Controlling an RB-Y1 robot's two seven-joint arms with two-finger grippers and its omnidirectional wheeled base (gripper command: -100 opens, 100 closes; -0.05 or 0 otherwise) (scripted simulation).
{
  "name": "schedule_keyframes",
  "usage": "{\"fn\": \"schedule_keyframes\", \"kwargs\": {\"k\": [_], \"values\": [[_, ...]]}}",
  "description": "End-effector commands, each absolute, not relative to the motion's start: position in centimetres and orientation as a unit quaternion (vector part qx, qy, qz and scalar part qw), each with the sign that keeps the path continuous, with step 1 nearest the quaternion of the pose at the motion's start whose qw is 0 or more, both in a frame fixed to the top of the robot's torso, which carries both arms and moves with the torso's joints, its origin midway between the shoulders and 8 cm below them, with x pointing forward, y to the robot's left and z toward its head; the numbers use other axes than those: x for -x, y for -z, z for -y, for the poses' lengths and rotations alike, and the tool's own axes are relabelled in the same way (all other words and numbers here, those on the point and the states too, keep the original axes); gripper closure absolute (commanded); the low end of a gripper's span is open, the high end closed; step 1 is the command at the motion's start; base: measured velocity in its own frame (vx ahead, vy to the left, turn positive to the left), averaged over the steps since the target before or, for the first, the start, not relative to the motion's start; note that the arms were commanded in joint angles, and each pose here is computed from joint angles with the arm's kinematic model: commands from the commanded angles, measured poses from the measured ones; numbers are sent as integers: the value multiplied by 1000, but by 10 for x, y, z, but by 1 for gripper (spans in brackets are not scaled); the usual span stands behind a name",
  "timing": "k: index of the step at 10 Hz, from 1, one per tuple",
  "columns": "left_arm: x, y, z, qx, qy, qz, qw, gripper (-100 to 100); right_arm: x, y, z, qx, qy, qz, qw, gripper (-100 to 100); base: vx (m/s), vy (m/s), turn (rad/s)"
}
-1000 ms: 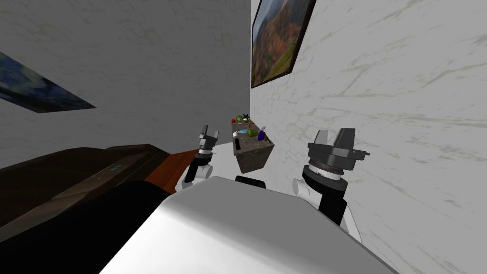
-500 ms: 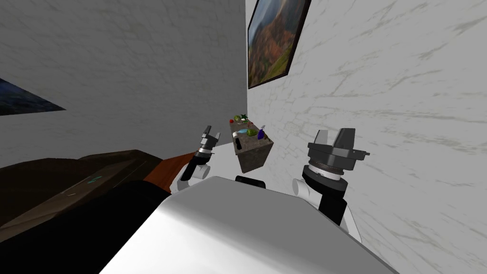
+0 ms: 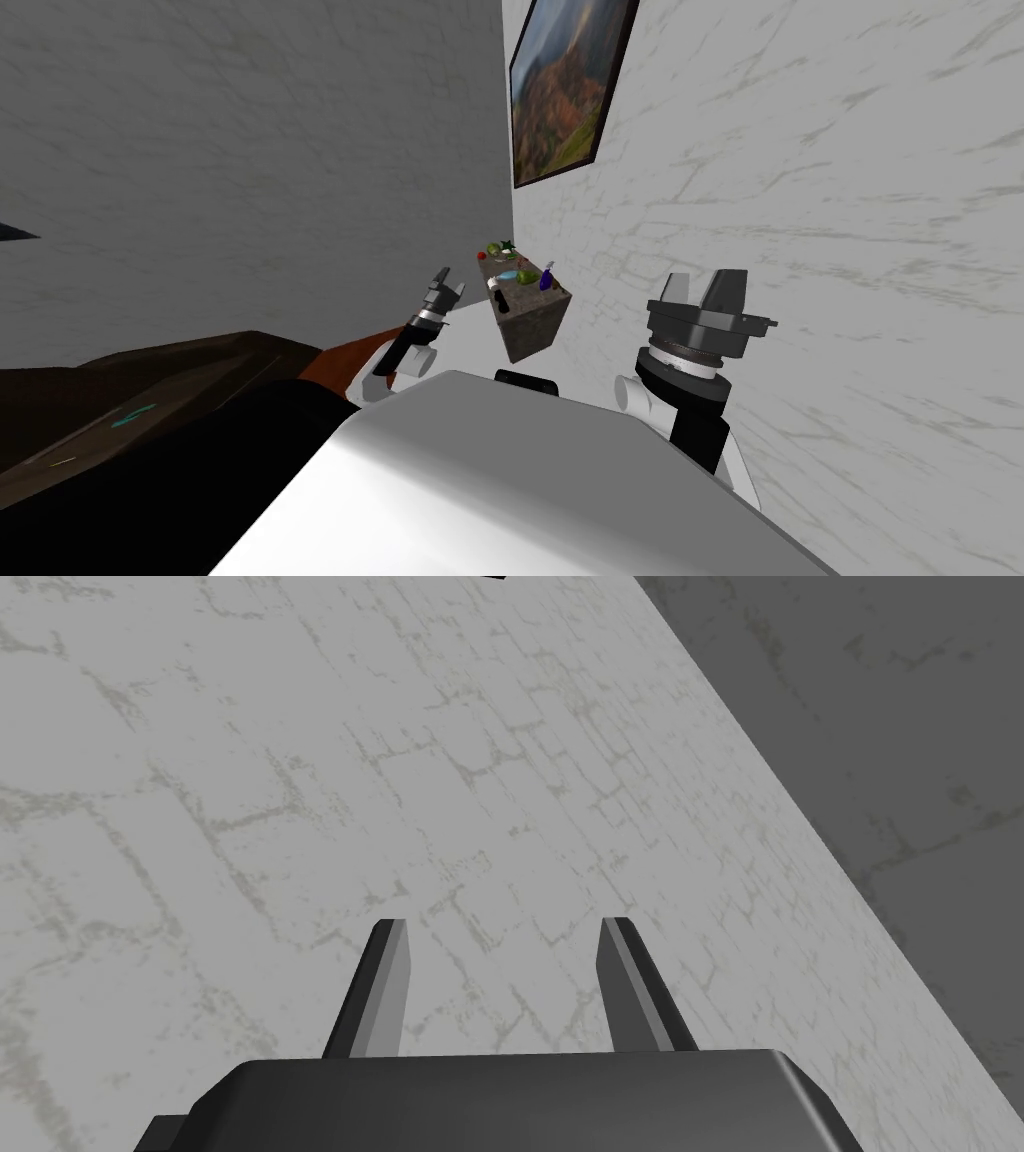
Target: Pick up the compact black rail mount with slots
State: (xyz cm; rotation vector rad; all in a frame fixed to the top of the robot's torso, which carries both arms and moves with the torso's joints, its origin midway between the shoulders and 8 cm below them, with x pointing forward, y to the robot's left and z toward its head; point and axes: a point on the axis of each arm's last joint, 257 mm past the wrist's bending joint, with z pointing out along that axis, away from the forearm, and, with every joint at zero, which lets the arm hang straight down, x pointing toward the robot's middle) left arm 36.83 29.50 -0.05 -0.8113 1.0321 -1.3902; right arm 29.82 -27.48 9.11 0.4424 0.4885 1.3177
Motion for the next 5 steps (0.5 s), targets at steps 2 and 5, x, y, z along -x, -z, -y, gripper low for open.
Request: {"fn": "schedule_keyframes", "kwargs": {"k": [2, 5], "values": [[-374, 16, -298, 367, 580, -466, 559, -100, -298, -91, 275, -202, -601, -223, 741, 0, -54, 109, -176], [-379, 37, -303, 393, 558, -503, 530, -100, -298, -91, 275, -202, -601, -223, 741, 0, -45, 73, -209]]}}
